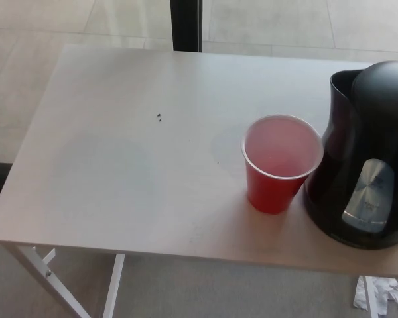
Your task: The robot uses its right hand to lift up a kettle kept on the middle of the desk by its handle and tilt it into a glass kept next to it to pour out water
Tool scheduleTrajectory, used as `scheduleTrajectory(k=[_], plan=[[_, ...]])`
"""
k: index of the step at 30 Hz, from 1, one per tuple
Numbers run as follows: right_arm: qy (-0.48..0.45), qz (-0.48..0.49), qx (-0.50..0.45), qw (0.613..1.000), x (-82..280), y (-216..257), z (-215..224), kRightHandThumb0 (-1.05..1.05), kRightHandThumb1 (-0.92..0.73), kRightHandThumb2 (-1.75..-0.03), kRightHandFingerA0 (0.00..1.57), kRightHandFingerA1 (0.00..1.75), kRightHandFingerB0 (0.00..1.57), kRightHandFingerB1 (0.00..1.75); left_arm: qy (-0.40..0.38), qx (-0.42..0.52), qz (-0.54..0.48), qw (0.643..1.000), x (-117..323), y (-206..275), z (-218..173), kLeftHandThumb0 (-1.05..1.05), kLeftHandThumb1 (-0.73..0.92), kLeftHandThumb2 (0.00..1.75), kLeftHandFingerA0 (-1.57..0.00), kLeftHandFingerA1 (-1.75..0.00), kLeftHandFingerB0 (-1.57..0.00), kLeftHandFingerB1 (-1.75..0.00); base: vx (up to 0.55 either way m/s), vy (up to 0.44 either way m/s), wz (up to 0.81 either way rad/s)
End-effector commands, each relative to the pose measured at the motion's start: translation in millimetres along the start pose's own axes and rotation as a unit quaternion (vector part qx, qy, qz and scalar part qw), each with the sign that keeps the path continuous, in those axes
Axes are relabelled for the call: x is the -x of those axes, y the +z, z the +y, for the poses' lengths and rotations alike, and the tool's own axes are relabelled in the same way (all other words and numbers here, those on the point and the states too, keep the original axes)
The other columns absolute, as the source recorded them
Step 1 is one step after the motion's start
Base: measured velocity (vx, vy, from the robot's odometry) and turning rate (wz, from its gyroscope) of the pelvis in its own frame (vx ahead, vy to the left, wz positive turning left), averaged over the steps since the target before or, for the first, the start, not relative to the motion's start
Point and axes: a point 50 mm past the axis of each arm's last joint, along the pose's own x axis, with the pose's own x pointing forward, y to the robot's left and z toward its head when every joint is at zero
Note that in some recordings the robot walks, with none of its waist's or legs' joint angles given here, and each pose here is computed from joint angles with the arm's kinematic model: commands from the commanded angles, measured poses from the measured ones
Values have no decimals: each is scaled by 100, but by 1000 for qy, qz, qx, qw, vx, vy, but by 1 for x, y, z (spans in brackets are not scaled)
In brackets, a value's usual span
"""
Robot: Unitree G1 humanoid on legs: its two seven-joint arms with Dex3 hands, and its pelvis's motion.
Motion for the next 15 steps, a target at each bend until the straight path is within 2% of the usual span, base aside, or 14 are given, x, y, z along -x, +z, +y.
scheduleTrajectory(k=[1, 2, 3, 4, 5, 6, 7, 8, 9, 11, 12, 13, 14, 15], plan=[[-302, 365, -438, 764, 126, -240, 105, -52, -66, -59, 32, 76, 28, 38, 35, -131, 71, 988, 5, -6, 13, -92, 92, 75, -48, -59, -33, -56, 0, 0, 0], [-256, 355, -421, 794, 120, -235, 108, -54, -48, -88, 30, 67, 21, 48, 38, -134, 72, 988, 5, -5, 12, -84, 79, 118, -46, -65, -30, -60, 0, 0, 0], [-236, 358, -399, 811, 117, -234, 109, -54, -68, -60, 27, 63, 30, 35, 39, -136, 75, 987, 5, -6, 13, -87, 80, 117, -47, -63, -32, -59, 0, 0, 0], [-229, 359, -390, 816, 116, -233, 109, -54, -68, -60, 27, 63, 30, 35, 38, -136, 76, 987, 5, -6, 13, -87, 80, 117, -47, -63, -32, -59, 0, 0, 0], [-191, 366, -372, 831, 115, -231, 111, -54, -67, -61, 22, 66, 24, 33, 38, -129, 75, 988, 4, -6, 12, -91, 92, 69, -51, -57, -33, -54, 0, 0, 0], [-163, 370, -357, 842, 113, -229, 113, -54, -66, -60, 14, 64, 20, 32, 37, -126, 73, 989, 3, -6, 10, -88, 92, 67, -51, -56, -33, -53, 0, 0, 0], [-131, 379, -334, 853, 112, -228, 115, -58, -47, -79, 17, 60, 10, 41, 34, -122, 69, 990, 2, -6, 9, -91, 76, 114, -47, -65, -31, -61, 0, 0, 0], [-103, 393, -313, 859, 114, -230, 118, -50, -59, -59, 15, 59, 14, 29, 33, -118, 67, 990, 2, -5, 7, -89, 73, 111, -47, -64, -30, -60, 0, 0, 0], [-94, 394, -310, 860, 114, -230, 119, -32, -52, -101, 5, 56, 0, 50, 34, -118, 68, 990, 2, -5, 7, -85, 72, 110, -48, -65, -30, -60, 0, 0, 0], [-84, 393, -307, 863, 115, -231, 120, -32, -52, -101, 5, 56, 0, 50, 34, -119, 68, 990, 2, -6, 8, -85, 72, 110, -48, -65, -30, -60, 0, 0, 0], [-77, 396, -306, 862, 117, -232, 120, -51, -57, -59, 7, 56, 10, 25, 34, -122, 66, 990, 2, -5, 7, -86, 72, 109, -47, -65, -31, -61, 0, 0, 0], [-74, 397, -305, 862, 118, -233, 121, -51, -57, -59, 7, 56, 10, 25, 34, -124, 66, 990, 2, -5, 7, -86, 72, 109, -47, -65, -31, -61, 0, 0, 0], [-68, 403, -302, 861, 119, -233, 117, -59, -43, -77, 8, 56, 4, 29, 34, -123, 72, 989, 3, -8, 8, -82, 86, 69, -51, -58, -32, -55, 0, 0, 0], [-68, 403, -300, 862, 118, -234, 117, -58, -43, -79, 8, 56, 4, 31, 34, -120, 71, 990, 3, -8, 8, -85, 72, 109, -47, -65, -31, -61, 0, 0, 0]])
